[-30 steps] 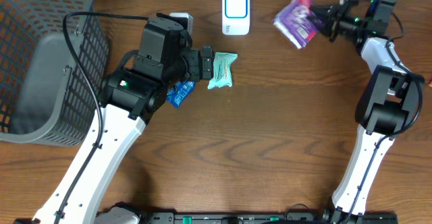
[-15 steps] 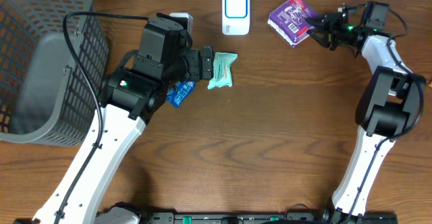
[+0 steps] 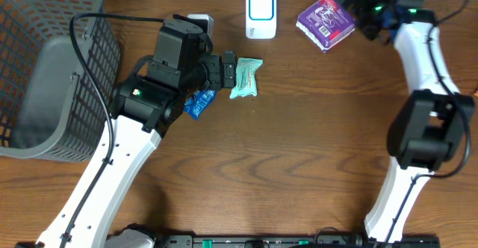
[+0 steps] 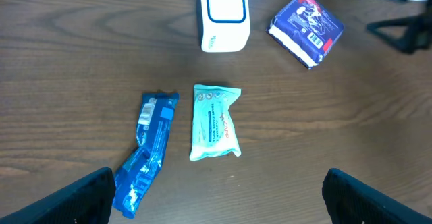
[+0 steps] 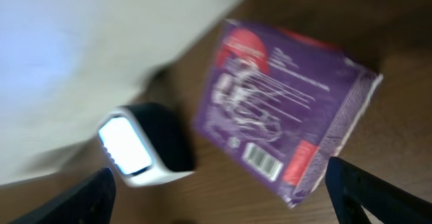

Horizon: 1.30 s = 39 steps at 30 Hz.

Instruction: Scan the item barcode

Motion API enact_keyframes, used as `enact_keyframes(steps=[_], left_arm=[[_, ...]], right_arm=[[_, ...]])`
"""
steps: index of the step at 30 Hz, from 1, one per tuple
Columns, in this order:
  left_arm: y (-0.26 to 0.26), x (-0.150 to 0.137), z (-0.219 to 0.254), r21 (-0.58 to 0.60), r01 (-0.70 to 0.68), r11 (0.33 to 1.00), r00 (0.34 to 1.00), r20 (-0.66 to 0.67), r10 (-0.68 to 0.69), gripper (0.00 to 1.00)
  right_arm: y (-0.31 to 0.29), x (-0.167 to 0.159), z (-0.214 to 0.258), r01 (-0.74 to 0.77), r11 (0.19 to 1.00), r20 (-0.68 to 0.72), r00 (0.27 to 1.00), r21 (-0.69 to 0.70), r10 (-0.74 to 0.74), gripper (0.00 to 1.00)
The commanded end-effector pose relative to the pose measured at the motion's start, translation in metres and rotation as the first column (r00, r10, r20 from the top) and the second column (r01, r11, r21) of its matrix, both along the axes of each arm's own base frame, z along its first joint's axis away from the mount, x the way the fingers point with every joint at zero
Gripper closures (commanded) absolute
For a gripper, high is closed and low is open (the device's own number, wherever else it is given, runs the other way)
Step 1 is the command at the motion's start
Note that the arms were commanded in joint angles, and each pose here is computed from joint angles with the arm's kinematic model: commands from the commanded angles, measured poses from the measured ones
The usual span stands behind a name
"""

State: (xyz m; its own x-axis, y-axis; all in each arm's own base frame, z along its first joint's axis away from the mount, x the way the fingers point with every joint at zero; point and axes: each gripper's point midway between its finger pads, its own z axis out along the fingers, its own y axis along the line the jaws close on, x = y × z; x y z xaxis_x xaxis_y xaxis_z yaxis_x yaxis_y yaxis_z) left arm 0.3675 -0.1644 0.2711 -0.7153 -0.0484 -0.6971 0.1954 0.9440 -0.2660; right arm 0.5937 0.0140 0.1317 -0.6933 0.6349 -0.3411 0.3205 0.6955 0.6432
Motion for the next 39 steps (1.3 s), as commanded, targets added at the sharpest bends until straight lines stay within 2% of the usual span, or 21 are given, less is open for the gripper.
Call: enact_keyframes(steps=[1, 5, 8, 11, 15, 19, 25, 26, 27, 28, 30, 31, 32, 33, 39], left_arm=[[0.002, 0.003, 0.007, -0.001, -0.016, 1.000, 1.000, 0.015, 0.016, 0.02], [0.002, 0.003, 0.007, -0.001, -0.016, 1.000, 1.000, 0.015, 0.016, 0.02], [0.002, 0.003, 0.007, -0.001, -0.016, 1.000, 1.000, 0.015, 0.016, 0.02], [0.002, 0.003, 0.007, -0.001, -0.016, 1.000, 1.000, 0.015, 0.016, 0.02], [0.002, 0.003, 0.007, -0.001, -0.016, 1.000, 1.000, 0.015, 0.016, 0.02], [0.002, 0.003, 0.007, -0.001, -0.016, 1.000, 1.000, 0.015, 0.016, 0.02], [0.002, 0.003, 0.007, -0.001, -0.016, 1.000, 1.000, 0.015, 0.016, 0.02], [0.002, 0.003, 0.007, -0.001, -0.016, 1.000, 1.000, 0.015, 0.016, 0.02], [0.002, 0.003, 0.007, -0.001, -0.016, 1.000, 1.000, 0.015, 0.016, 0.02], [0.002, 0.003, 0.007, -0.001, -0.016, 1.000, 1.000, 0.015, 0.016, 0.02], [0.002, 0.003, 0.007, -0.001, -0.016, 1.000, 1.000, 0.015, 0.016, 0.02], [0.002, 0.003, 0.007, -0.001, -0.016, 1.000, 1.000, 0.015, 0.016, 0.02], [0.002, 0.003, 0.007, -0.001, -0.016, 1.000, 1.000, 0.015, 0.016, 0.02], [0.002, 0.003, 0.007, -0.001, -0.016, 1.000, 1.000, 0.015, 0.016, 0.02], [0.002, 0.003, 0.007, -0.001, -0.016, 1.000, 1.000, 0.015, 0.016, 0.02]], right_arm=[[-0.017, -0.002, -0.052, 0.105, 0.982, -0.099, 0.988, -0.155, -0.121, 0.05], [-0.028, -0.004, -0.073, 0.153, 0.973, -0.141, 0.974, -0.175, -0.179, 0.03], [-0.033, -0.005, -0.081, 0.154, 0.975, -0.157, 0.971, -0.158, -0.178, 0.09], [-0.034, -0.003, -0.085, 0.128, 0.981, -0.150, 0.977, -0.146, -0.150, 0.09], [-0.017, 0.007, -0.079, 0.029, 0.995, -0.087, 0.996, -0.094, -0.037, 0.10], [-0.013, 0.009, -0.083, 0.025, 0.995, -0.084, 0.996, -0.093, -0.033, 0.16], [-0.007, 0.006, -0.116, 0.017, 0.998, -0.136, 0.990, -0.062, -0.025, 0.19], [-0.004, 0.005, -0.122, 0.007, 0.999, -0.143, 0.990, -0.050, -0.014, 0.22], [-0.002, 0.004, -0.128, -0.001, 0.999, -0.154, 0.988, -0.036, -0.005, 0.29], [-0.001, 0.002, -0.132, -0.011, 1.000, -0.160, 0.987, -0.028, 0.007, 0.42], [-0.001, 0.000, -0.136, -0.039, 0.999, -0.164, 0.986, -0.036, 0.033, 0.75], [-0.002, -0.002, -0.136, -0.051, 0.998, -0.165, 0.985, -0.047, 0.043, 0.87], [-0.004, -0.002, -0.134, -0.063, 0.996, -0.159, 0.986, -0.057, 0.053, 0.94], [-0.007, -0.004, -0.131, -0.070, 0.995, -0.160, 0.985, -0.069, 0.058, 0.99], [-0.027, -0.010, -0.081, -0.100, 0.981, -0.113, 0.990, -0.169, 0.081, 0.99]])
